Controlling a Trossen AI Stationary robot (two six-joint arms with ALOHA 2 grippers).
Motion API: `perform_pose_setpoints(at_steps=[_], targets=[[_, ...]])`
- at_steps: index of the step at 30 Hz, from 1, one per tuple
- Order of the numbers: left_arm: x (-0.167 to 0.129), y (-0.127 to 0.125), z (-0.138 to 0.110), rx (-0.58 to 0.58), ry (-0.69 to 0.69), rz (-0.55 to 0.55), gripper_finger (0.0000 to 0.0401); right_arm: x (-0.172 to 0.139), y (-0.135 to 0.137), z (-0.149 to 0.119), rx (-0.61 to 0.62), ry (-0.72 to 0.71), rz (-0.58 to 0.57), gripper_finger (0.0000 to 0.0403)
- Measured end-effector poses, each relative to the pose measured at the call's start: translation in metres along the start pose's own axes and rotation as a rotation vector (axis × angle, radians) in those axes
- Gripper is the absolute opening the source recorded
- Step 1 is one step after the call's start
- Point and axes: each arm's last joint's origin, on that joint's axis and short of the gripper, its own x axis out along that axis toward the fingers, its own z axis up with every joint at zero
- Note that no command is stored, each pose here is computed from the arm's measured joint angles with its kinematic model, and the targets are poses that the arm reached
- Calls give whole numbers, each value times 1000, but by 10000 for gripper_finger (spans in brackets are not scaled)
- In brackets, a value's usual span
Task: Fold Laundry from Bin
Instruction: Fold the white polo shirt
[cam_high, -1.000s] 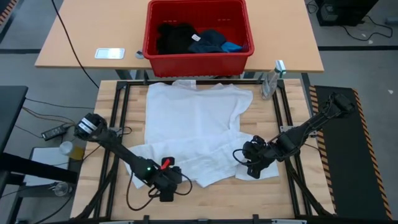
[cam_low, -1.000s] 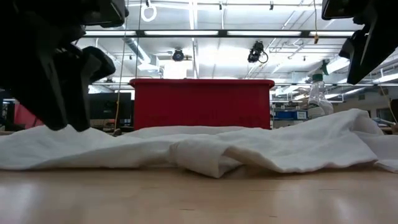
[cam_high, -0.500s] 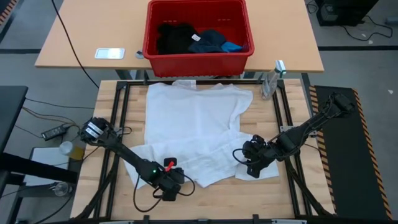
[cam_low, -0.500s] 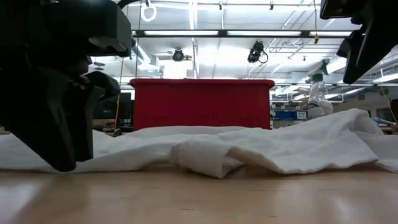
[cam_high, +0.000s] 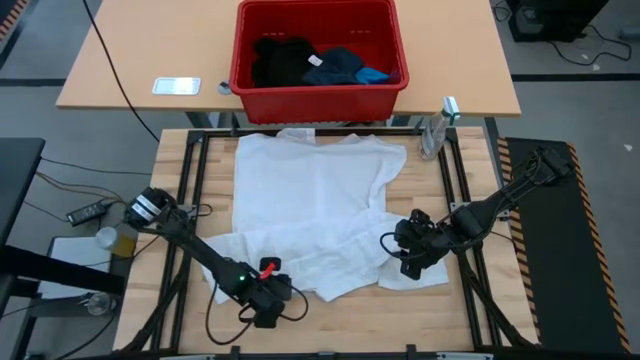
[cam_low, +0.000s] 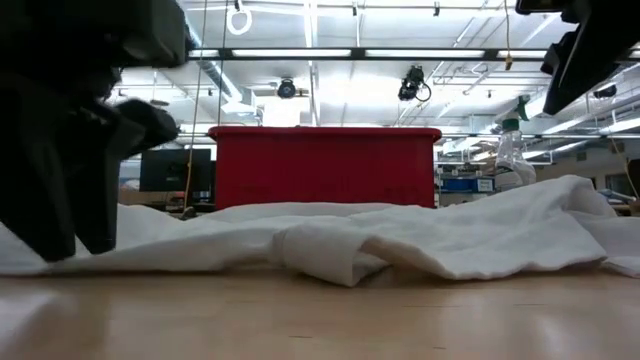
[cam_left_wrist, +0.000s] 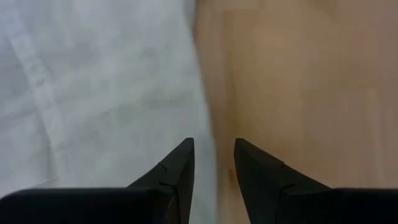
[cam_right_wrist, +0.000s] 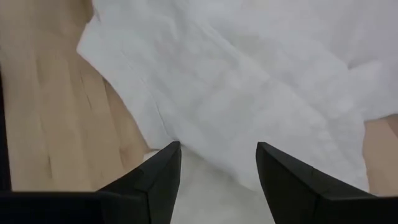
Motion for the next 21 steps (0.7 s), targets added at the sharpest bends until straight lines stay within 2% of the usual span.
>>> perform_pose_setpoints(at_steps=[7, 10, 11, 13, 17, 21], targets=[[11, 3, -1, 28, 29, 20, 110, 0, 0, 0, 1, 1, 4, 215], [10, 4, -1, 45, 37, 19, 58, -1, -3, -3, -13, 40, -18, 214], [7, 4, -1, 47, 44, 15, 32, -2, -5, -5, -19, 60, -27, 212], [0, 7, -4, 37, 74, 23, 11, -4, -9, -8, -32, 92, -50, 208], [-26, 11, -5, 27, 71, 7, 3, 0, -14, -14, -98, 123, -76, 202], [-52, 10, -5, 28, 29, -32, 2, 17, -10, -19, -154, 68, 19, 203]])
